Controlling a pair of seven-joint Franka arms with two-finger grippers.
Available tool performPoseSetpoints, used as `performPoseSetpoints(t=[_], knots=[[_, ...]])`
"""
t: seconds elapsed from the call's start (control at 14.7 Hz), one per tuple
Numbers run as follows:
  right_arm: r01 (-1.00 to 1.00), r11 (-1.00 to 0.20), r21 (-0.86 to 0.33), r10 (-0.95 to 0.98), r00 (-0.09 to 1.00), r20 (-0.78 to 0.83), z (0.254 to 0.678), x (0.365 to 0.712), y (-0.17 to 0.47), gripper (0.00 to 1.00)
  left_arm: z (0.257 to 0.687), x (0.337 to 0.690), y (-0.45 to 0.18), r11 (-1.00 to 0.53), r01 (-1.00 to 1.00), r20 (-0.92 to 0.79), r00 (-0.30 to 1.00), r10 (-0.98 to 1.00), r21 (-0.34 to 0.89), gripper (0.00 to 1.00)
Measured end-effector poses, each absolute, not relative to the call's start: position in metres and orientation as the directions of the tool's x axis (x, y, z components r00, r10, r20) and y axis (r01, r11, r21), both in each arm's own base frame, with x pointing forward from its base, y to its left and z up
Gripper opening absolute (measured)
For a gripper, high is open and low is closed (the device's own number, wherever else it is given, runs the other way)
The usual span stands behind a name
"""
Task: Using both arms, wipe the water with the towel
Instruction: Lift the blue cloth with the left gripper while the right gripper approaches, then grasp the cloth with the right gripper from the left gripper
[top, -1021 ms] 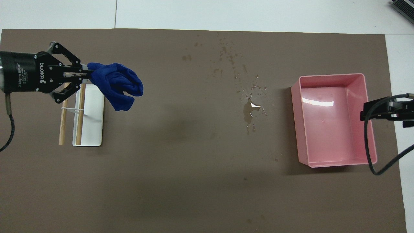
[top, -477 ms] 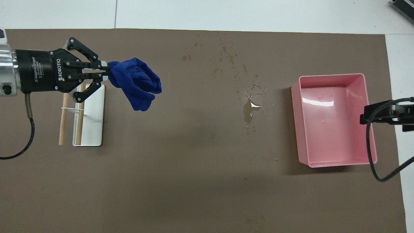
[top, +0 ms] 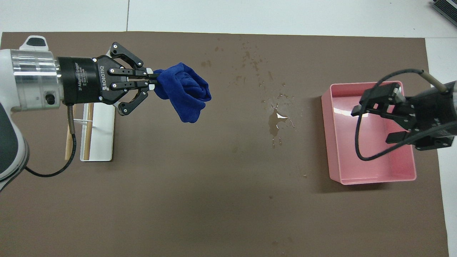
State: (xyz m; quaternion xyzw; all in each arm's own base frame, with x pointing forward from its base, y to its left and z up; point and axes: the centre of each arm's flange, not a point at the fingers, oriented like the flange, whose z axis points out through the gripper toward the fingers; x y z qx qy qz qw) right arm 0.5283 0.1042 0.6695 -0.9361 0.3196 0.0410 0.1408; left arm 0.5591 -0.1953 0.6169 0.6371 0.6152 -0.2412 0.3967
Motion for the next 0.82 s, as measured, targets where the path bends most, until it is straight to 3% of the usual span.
performPoseSetpoints(t=[0.48,0.82], knots=[[-0.876,-0.38,-0.296,-0.781,0.476,-0.404,0.645,0.562,0.209,1.0,0.618,0.547,-0.233,0.104,0.986,-0.816,0.049,0.576,0.132,0.07],[-0.956,-0.176,-0.236,-0.798,0.279,-0.534,0.629,0.572,0.26,0.99,0.621,0.539,-0.257,0.12,0.984,-0.822,0.039,0.568,0.13,0.07]])
